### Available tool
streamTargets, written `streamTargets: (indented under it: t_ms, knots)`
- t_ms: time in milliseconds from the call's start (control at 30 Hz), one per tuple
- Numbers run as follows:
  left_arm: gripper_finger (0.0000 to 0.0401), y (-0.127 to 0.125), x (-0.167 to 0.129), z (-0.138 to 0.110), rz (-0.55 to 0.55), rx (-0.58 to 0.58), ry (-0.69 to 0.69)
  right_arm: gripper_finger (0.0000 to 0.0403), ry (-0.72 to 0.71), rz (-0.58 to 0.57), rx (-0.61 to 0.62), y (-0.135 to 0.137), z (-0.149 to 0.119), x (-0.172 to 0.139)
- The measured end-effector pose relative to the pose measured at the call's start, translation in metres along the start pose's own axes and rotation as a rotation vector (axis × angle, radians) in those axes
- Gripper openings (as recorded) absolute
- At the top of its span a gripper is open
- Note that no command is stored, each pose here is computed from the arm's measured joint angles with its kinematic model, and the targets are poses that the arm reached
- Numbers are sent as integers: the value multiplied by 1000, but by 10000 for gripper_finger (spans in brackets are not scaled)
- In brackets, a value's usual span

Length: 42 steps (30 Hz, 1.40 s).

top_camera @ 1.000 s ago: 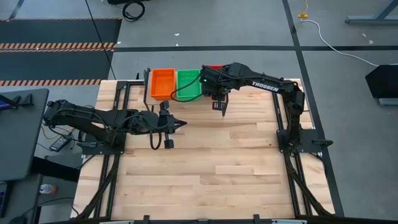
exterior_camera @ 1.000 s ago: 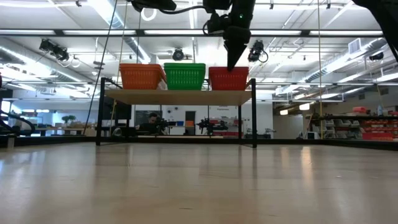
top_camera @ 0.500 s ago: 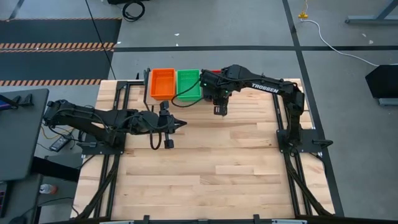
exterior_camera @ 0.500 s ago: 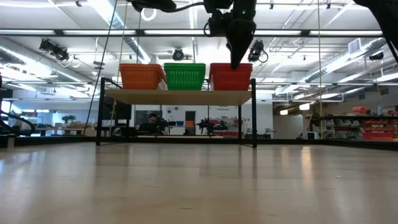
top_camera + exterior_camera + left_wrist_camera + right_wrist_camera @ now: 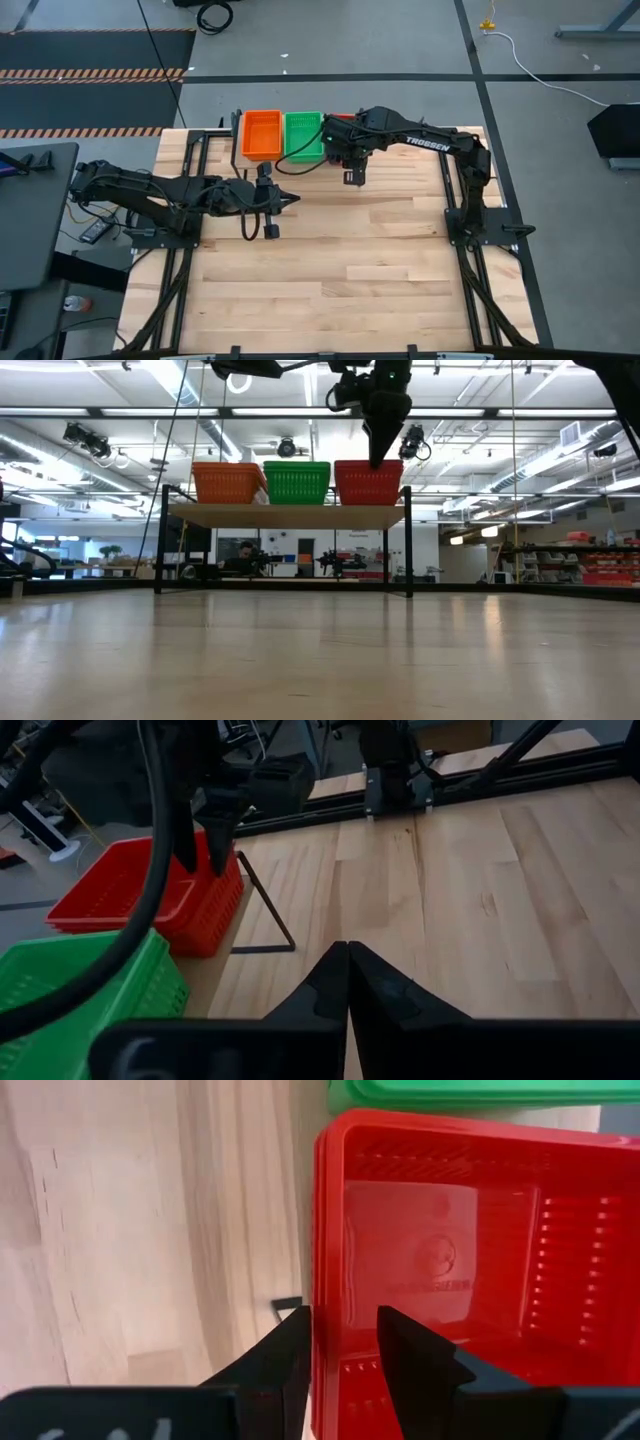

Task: Stack baskets on shelf by color
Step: Stack the red bin on the red bin on the shelf, then return to Home Position

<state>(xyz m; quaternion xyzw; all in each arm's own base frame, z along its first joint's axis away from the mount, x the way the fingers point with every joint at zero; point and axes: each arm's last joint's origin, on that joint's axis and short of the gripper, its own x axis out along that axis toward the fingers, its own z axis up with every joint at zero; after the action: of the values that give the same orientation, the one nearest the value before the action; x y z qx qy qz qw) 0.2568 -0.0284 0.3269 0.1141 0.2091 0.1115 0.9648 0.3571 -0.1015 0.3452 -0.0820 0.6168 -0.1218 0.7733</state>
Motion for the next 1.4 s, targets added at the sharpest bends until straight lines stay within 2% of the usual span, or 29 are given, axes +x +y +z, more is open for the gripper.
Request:
streamTargets:
  t_ms: [300, 567, 767, 933, 1133, 1300, 1400]
  knots:
    - [17, 0, 0, -1, -1, 3, 7, 123, 20, -72, 16, -9, -2, 2]
    - [9, 0, 0, -2, -2, 7, 16, 123, -2, -55, -18, 4, -1, -6]
    - [16, 0, 0, -4, 7, 44, 38, 123, -100, -52, 23, 18, -9, -40]
    - [9, 0, 6, -9, -1, 76, -56, 123, -252, 32, 119, 30, -15, -72]
    - [6, 16, 2, -25, -83, -27, -108, 119, -310, 52, 173, 43, -35, -92]
    - [6, 26, -19, -32, -101, -71, -153, 106, -342, 79, 189, 60, -64, -84]
    - [5, 33, -37, -36, -94, -117, -160, 91, -413, 99, 228, 67, -87, -82]
